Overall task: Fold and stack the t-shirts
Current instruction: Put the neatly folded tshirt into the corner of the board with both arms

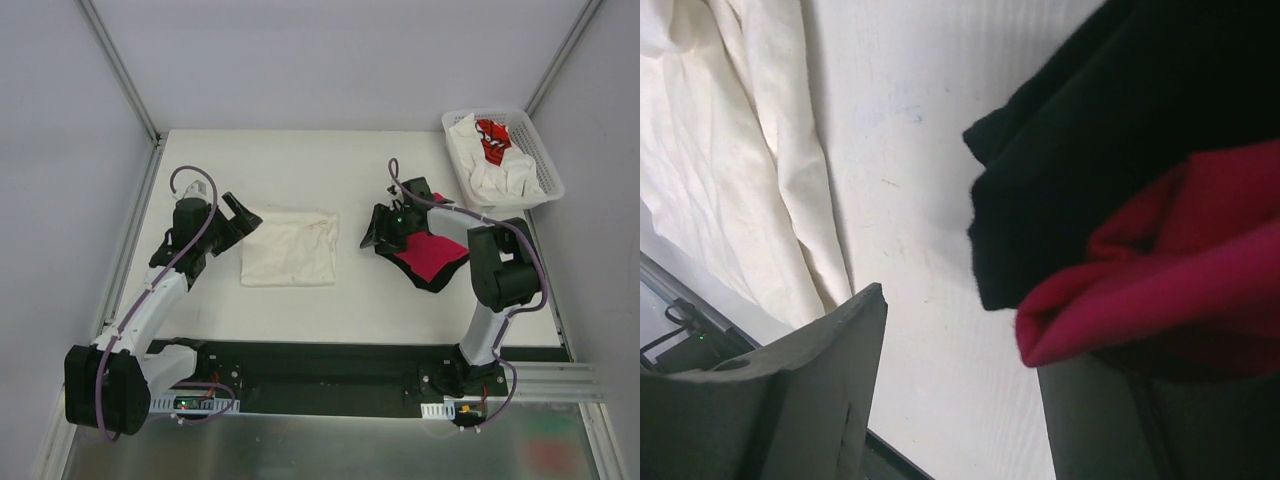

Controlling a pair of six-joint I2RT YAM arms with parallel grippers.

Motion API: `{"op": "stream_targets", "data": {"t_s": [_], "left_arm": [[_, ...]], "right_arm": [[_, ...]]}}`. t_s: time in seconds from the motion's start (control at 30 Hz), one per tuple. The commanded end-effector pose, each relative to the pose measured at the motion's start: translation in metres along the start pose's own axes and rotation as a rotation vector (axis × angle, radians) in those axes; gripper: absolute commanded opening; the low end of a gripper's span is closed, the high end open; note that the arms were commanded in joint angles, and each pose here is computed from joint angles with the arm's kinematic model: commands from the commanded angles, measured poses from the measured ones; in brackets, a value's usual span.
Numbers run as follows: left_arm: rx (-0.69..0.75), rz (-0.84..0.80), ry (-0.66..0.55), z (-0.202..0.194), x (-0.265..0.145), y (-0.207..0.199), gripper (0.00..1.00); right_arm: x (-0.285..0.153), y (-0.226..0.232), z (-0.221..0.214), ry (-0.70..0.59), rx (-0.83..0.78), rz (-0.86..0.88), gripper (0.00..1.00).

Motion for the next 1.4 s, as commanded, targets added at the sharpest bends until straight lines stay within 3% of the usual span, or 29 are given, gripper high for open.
{"op": "stream_targets", "data": {"t_s": [0.0,0.6,0.63,0.77,1.07,1.23,1.37], "left_arm": [[0.025,0.044,-0.053,0.016,0.004,0.001,0.99],[-0.041,0.072,-0.064,0.039,0.018,0.017,0.99],[-0.053,0.038,-0.111,0.048,0.020,0.020,0.99],[-0.156,-0.088,-0.110,0.040,0.032,0.043,0.99],[-0.412,-0.320,0.037,-0.020,0.071,0.070,0.95],[-0.404,-0.326,0.042,-0.024,0.076,0.075,0.93],[-0.312,-0.281,0.039,-0.017,0.074,0.075,0.94]], "right_arm": [[0.001,0.012,-0.011,0.016,-0.065,-0.046,0.62],[0.012,0.045,-0.010,0.048,-0.114,0.006,0.62],[0.015,0.046,-0.009,0.052,-0.119,0.008,0.62],[0.022,0.047,0.000,0.037,-0.147,0.014,0.62],[0.033,0.050,0.013,0.019,-0.166,0.029,0.62],[0.035,0.048,0.013,0.031,-0.161,0.028,0.62],[0.036,0.046,0.013,0.034,-0.157,0.023,0.62]]}}
Point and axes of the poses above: each gripper's point midway between its finger pads, its own x axis out along the fingers, its own y axis along the line the jaws close on, z = x × y, the point moved 7 cm from there along -x, back along the fingers, and after that the axes turned 10 degrees about x, right-handed, at the moved point
